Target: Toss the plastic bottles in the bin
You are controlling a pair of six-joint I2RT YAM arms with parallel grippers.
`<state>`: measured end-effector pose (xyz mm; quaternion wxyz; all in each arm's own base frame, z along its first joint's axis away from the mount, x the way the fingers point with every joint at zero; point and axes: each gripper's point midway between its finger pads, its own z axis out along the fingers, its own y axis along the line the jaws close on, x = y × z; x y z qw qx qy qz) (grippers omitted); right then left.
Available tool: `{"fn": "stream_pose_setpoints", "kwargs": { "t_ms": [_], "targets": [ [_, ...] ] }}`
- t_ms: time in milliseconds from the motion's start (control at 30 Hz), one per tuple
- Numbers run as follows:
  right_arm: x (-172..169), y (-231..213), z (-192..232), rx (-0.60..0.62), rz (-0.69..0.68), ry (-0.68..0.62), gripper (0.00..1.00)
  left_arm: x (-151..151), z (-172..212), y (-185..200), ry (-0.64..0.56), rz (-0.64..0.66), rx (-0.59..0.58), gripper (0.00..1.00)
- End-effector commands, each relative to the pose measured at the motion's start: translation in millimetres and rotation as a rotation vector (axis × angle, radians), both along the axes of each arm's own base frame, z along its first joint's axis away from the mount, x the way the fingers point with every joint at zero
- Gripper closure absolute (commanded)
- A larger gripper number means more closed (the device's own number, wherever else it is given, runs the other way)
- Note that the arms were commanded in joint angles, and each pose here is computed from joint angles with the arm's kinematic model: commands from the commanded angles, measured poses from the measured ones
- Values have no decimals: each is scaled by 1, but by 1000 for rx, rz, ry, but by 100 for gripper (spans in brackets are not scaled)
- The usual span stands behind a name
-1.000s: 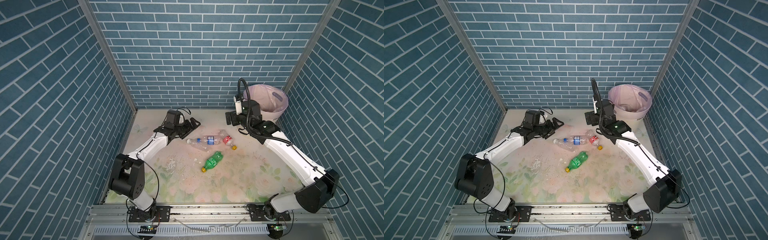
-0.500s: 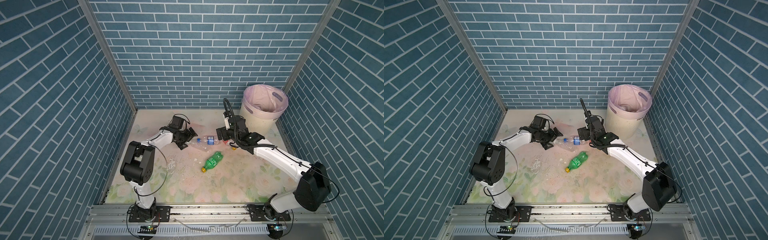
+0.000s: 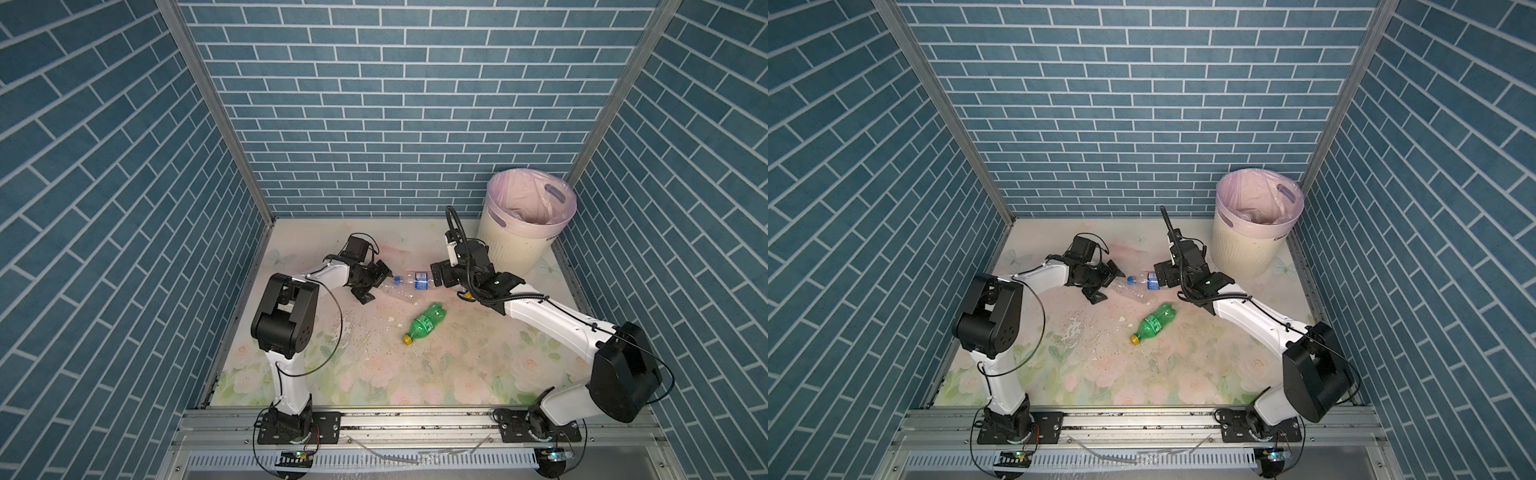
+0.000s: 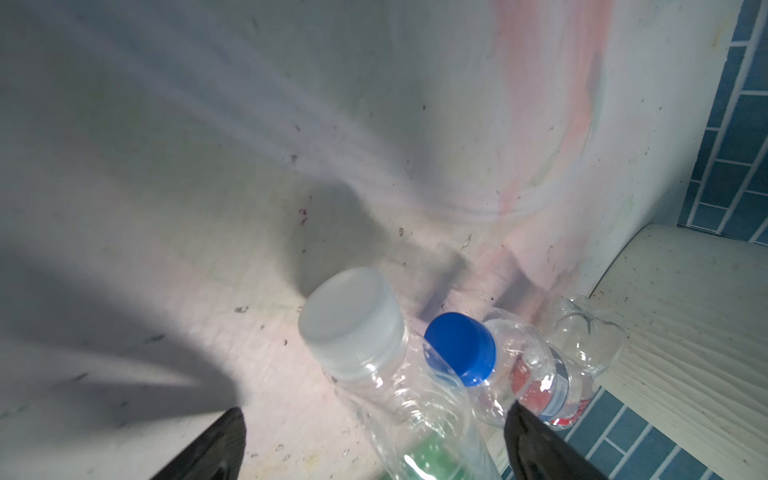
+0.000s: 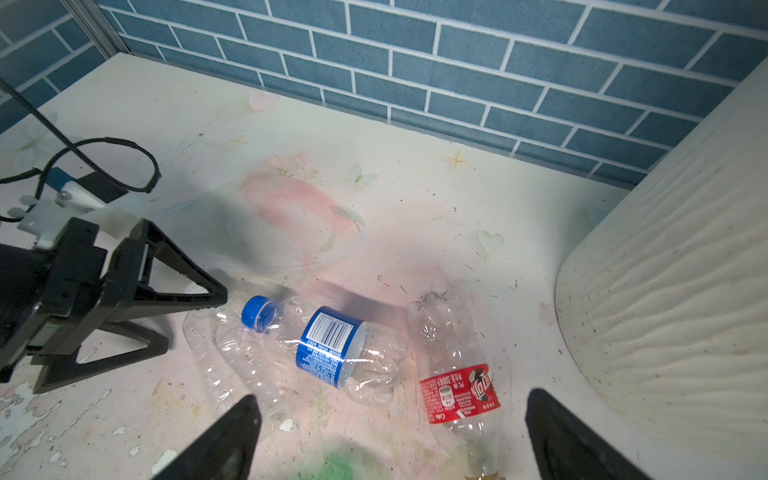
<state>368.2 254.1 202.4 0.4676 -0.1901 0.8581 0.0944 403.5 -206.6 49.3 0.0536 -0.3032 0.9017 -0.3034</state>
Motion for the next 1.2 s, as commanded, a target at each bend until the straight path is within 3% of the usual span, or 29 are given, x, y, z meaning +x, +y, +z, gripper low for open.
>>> {"fn": "stream_pose_setpoints", "kwargs": {
  "t_ms": [0, 700, 1167],
  "targets": [
    [-1, 11, -12, -8, 33, 10, 1, 9, -2, 0, -4, 10, -3, 5],
    [2, 23, -29, 0, 48, 10, 2, 8, -18, -15, 10, -51, -14, 34],
    [-9, 17, -30, 8, 56, 19, 1, 10, -10, -9, -6, -45, -29, 55]
  ]
}}
